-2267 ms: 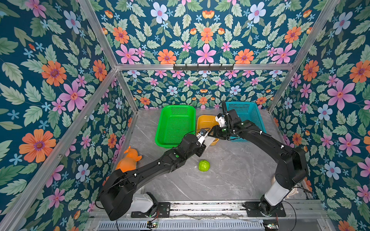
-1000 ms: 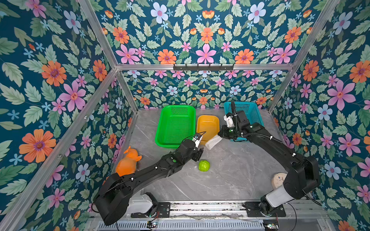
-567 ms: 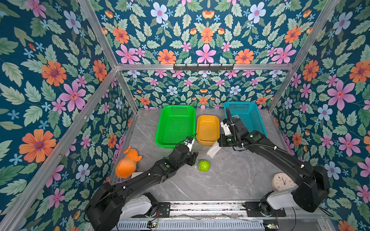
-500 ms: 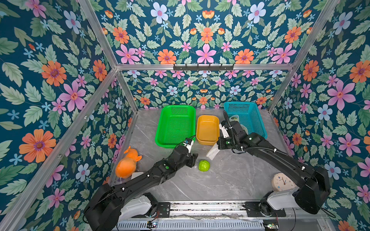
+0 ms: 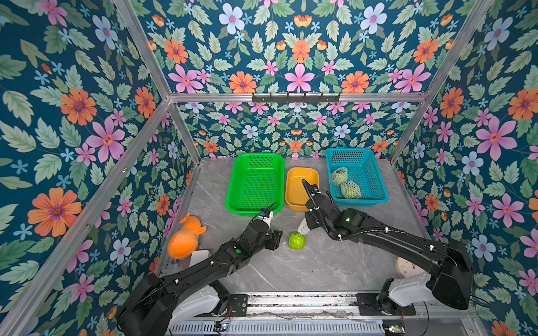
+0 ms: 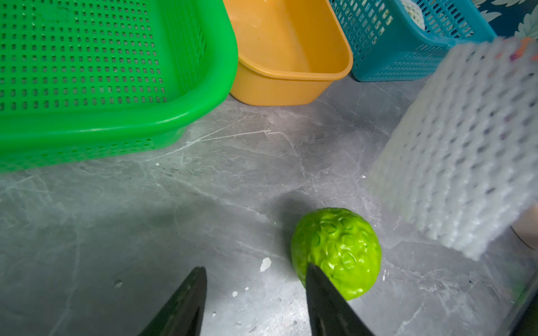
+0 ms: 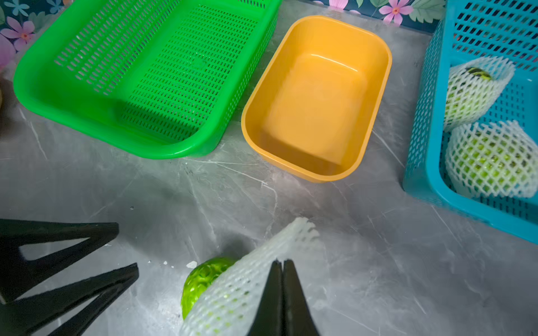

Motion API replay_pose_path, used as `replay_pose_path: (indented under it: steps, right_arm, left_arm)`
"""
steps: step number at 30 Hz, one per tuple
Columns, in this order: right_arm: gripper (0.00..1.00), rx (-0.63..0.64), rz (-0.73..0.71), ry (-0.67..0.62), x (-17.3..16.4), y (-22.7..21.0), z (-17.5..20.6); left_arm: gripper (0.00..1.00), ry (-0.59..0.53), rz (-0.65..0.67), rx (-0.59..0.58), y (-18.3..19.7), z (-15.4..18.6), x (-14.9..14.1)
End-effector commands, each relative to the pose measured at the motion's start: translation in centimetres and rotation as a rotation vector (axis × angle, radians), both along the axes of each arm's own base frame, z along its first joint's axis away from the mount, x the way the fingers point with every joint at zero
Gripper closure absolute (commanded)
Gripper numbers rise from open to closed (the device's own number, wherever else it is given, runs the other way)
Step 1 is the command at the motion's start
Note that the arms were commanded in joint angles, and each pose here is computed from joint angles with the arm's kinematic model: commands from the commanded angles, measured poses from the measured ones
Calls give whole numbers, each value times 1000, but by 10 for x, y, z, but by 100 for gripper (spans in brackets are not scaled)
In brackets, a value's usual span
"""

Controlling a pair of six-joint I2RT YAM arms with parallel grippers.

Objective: Sleeve custard apples in foam nets
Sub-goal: Put on the foam net on the custard apple.

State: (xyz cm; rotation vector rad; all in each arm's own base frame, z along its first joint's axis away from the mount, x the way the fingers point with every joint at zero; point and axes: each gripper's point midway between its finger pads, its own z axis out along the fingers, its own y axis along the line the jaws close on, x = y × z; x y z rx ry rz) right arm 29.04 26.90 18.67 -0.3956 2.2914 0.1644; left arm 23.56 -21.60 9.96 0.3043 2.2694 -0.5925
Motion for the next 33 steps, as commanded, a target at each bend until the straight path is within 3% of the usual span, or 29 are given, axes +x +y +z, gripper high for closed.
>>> replay_pose_path:
  steps: [1, 13, 23, 33]
  right_arm:
    - [100, -19, -22, -54, 4, 7, -3]
    - [100, -41, 56, 51, -25, 36, -41]
    - [100, -204, 114, 55, -36, 18, -33]
    - [100, -334, 173, 129, -59, 16, -55]
  left_arm:
    - [41, -10, 35, -21, 4, 2, 4]
    - [42, 4, 42, -19, 9, -4, 4]
    - [42, 8, 34, -13, 7, -6, 5]
    - [42, 4, 37, -22, 7, -4, 5]
